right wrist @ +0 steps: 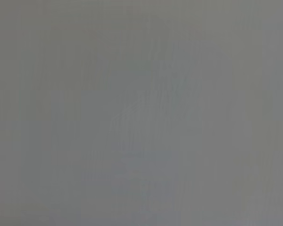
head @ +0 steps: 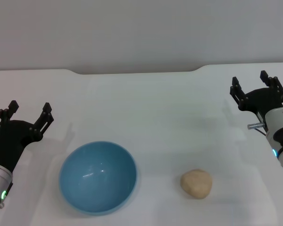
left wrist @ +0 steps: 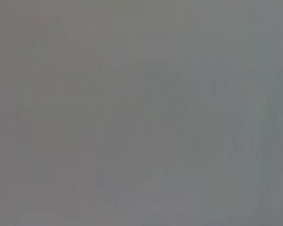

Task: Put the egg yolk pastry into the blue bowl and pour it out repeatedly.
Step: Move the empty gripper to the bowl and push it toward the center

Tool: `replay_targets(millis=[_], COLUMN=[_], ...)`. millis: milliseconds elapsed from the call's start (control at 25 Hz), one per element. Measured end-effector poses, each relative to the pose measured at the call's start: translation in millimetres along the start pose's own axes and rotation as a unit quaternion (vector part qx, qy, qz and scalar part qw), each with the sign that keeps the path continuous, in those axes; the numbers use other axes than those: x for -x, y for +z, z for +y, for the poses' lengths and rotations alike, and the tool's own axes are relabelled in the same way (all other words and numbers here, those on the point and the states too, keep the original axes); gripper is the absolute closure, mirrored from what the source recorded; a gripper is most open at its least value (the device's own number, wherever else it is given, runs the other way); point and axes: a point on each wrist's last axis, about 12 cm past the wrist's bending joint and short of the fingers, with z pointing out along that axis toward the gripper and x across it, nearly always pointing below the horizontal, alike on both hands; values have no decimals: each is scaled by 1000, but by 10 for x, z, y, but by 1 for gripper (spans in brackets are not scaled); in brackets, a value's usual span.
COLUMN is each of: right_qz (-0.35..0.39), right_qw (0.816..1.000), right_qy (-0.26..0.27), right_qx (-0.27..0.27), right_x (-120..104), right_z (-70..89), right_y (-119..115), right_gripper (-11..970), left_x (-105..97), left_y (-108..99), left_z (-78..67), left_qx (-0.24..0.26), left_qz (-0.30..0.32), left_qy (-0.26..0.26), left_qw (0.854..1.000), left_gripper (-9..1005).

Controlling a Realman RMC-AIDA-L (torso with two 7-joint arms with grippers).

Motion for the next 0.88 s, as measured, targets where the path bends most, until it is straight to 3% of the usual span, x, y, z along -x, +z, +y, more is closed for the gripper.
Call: replay_targets(millis=[640, 880], right_qz=[2, 3], right_qw=[1000, 1000], right_qy=[7, 7], right_qx=[0, 0], right_x=[-9, -13], right_z=[5, 3], right_y=[-6, -9], right_gripper=[265, 265], left_x=[21, 120], left_y=[23, 146], left_z=[21, 28], left_qx=[4, 3], left_qz=[-5, -24], left_qy=[0, -1], left_qw=[1000, 1000], left_gripper=[136, 136])
